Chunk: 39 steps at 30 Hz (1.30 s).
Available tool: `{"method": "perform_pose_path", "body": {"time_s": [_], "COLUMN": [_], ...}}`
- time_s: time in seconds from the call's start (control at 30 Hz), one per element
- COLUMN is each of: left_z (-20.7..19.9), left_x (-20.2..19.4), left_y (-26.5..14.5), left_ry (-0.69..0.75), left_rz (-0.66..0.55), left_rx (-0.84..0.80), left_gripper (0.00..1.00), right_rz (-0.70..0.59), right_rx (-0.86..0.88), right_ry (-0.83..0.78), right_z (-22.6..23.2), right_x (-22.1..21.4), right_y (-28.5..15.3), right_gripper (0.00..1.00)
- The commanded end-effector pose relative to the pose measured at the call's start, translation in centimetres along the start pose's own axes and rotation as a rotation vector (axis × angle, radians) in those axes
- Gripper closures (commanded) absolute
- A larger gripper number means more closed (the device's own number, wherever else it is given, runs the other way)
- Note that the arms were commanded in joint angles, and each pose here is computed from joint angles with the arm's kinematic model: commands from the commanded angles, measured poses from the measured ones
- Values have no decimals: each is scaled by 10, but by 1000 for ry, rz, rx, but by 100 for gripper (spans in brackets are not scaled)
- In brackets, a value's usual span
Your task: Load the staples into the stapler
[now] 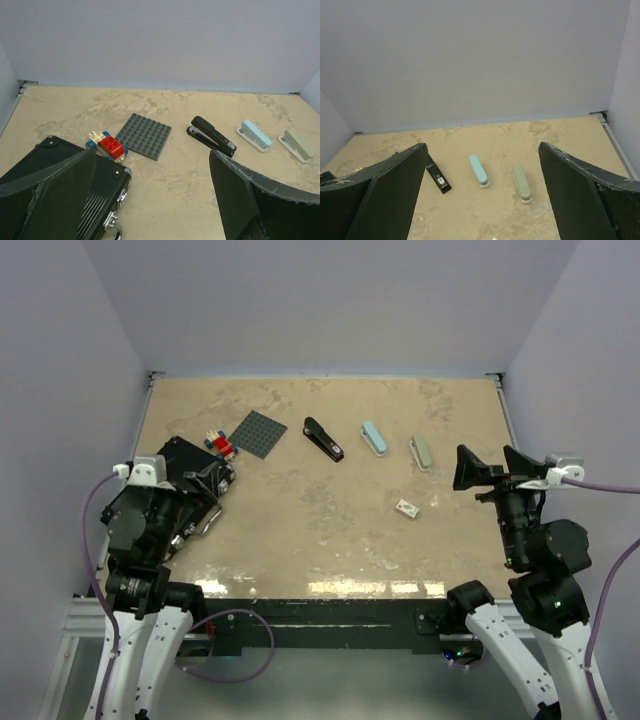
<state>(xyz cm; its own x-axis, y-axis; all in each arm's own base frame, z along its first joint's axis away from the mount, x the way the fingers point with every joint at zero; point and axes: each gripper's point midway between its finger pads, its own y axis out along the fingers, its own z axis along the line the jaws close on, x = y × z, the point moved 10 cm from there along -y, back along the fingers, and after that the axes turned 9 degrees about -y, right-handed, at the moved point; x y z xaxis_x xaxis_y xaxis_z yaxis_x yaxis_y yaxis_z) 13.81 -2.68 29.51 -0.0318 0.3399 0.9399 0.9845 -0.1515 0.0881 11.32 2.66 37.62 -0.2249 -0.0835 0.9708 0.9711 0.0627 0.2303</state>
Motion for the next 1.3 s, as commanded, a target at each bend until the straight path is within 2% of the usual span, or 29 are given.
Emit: {"method": "perform_pose_path", "body": {"time_s": [0.0, 0.23, 0.27, 0.37, 0.53, 0.6, 0.67, 0.97, 1.27], "left_z": [-4, -6, -7, -9, -10, -12, -13, -25, -28], "left_x": [10, -4, -7, -18, -36, -39, -44, -48, -50], "left_y": [7, 12, 13, 14, 11, 9, 9, -2, 1], "left_ry": [22, 12, 0, -30, -8, 4, 22, 26, 32], "left_rz": [-44, -13, -4, 42, 73, 76, 90, 75, 82], "left_rx": [-45, -119, -128, -150, -186, -196, -205, -300, -326], "left_gripper": [0, 0, 0, 0, 0, 0, 0, 0, 0], "right_rz": [17, 159, 220, 374, 677, 801, 868, 1095, 1214], "right_rx": [-12, 108, 105, -23, -174, -249, -279, -404, -389], "right_ry": [5, 26, 62, 194, 251, 218, 213, 188, 137], "right_z": [1, 18, 23, 26, 36, 35, 37, 34, 34], "right_x": [0, -18, -27, -43, -95, -121, -139, -219, -266], "right_y": [5, 22, 29, 37, 58, 61, 62, 70, 81], "right_gripper": [1, 1, 1, 1, 2, 1, 2, 1, 2]}}
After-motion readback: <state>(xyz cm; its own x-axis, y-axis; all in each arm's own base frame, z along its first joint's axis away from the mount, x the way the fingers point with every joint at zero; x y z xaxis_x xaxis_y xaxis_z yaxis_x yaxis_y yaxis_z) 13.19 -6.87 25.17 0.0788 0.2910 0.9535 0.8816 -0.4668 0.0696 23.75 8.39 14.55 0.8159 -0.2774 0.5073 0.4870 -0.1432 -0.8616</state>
